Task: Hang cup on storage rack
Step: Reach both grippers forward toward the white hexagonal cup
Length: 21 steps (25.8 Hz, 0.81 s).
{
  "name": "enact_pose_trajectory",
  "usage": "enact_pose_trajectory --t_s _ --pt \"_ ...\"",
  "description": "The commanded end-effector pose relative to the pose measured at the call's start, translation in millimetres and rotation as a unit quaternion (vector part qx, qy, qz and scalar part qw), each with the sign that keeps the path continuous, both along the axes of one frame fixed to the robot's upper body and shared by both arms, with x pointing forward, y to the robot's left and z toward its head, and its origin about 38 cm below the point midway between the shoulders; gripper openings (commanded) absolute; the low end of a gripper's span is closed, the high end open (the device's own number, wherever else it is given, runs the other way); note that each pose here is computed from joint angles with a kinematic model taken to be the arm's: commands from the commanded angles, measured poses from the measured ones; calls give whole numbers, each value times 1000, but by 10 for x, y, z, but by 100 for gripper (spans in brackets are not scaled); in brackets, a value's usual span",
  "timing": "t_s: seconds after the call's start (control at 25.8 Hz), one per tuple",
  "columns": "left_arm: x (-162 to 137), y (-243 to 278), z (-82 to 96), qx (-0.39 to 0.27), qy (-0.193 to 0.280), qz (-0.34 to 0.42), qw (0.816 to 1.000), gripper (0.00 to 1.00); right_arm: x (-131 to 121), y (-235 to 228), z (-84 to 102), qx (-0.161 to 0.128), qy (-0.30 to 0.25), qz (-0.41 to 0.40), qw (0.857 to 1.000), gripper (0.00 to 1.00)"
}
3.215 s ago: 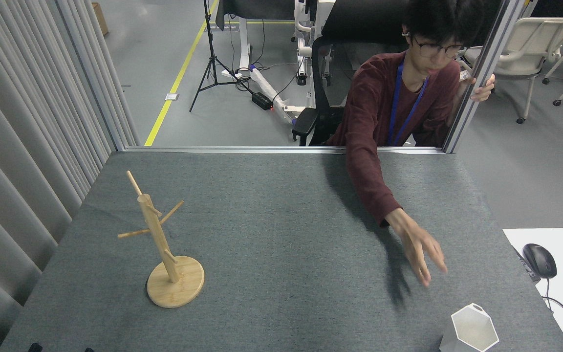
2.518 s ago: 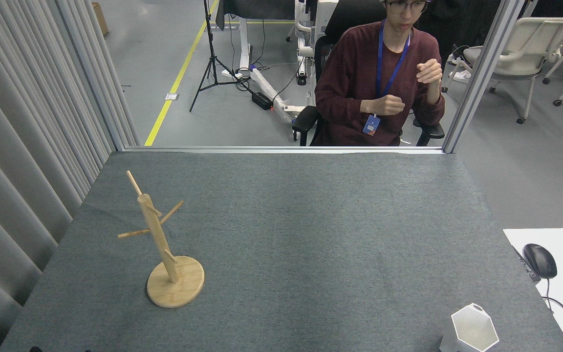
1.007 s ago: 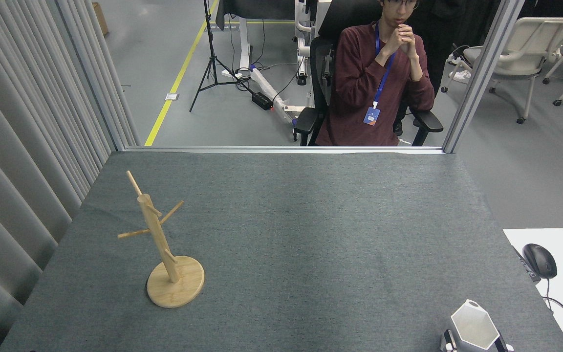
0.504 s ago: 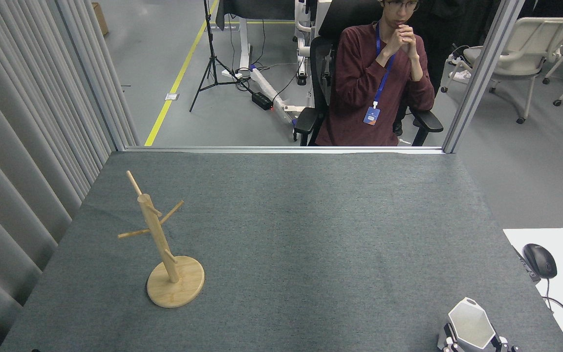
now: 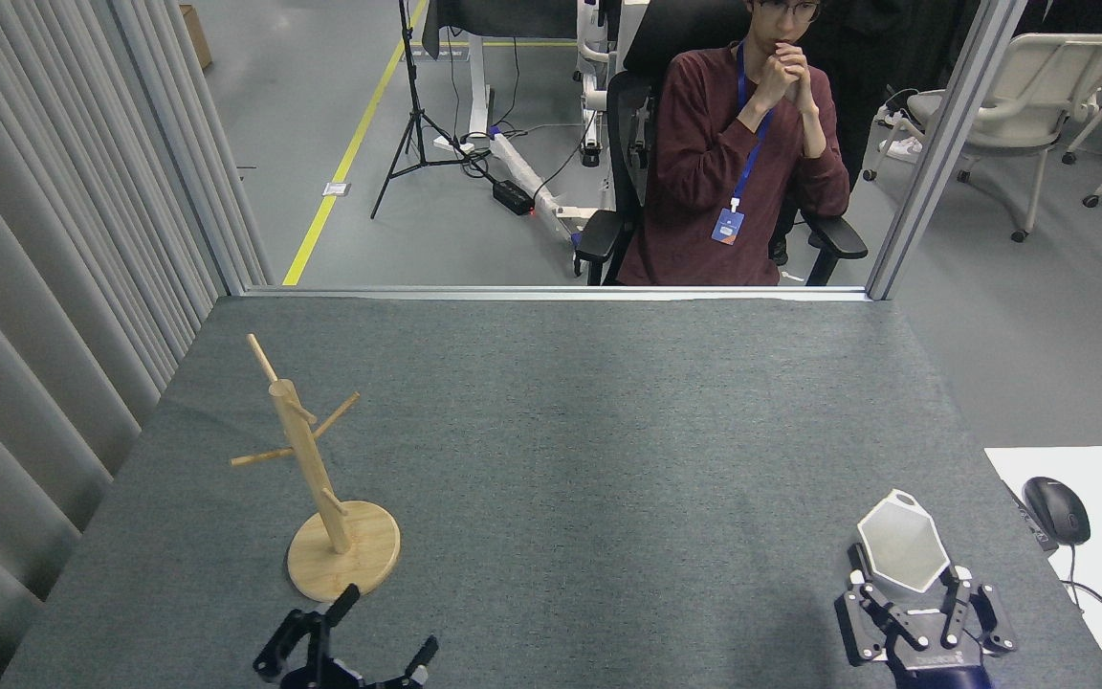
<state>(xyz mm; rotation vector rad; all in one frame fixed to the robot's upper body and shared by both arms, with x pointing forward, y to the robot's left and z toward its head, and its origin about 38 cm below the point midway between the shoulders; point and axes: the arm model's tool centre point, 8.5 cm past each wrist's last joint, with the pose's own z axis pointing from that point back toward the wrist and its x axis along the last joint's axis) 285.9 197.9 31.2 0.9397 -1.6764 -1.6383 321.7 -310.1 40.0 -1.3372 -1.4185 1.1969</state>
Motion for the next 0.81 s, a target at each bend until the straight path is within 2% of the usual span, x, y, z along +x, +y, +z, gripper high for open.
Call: enact_pose_trajectory --t_s 0.0,0.12,0.23,0.39,0.54,0.77 --pt "69 -343 -98 26 5 -37 999 99 -91 634 175 5 -25 94 995 58" --pt "86 -490 -109 39 2 -46 998 99 -165 824 201 -7 -30 110 993 58" --pt "87 -680 -88 38 -2 -58 998 99 -275 1048 168 15 -27 111 993 58" --pt "63 -786 -127 43 1 -66 997 99 -332 1564 173 35 -29 144 989 58" --pt "63 -785 -57 38 -18 -61 997 99 -339 1888 219 50 -33 156 986 58" --pt "98 -879 99 32 -42 -69 996 99 -351 2184 225 42 -32 181 982 58"
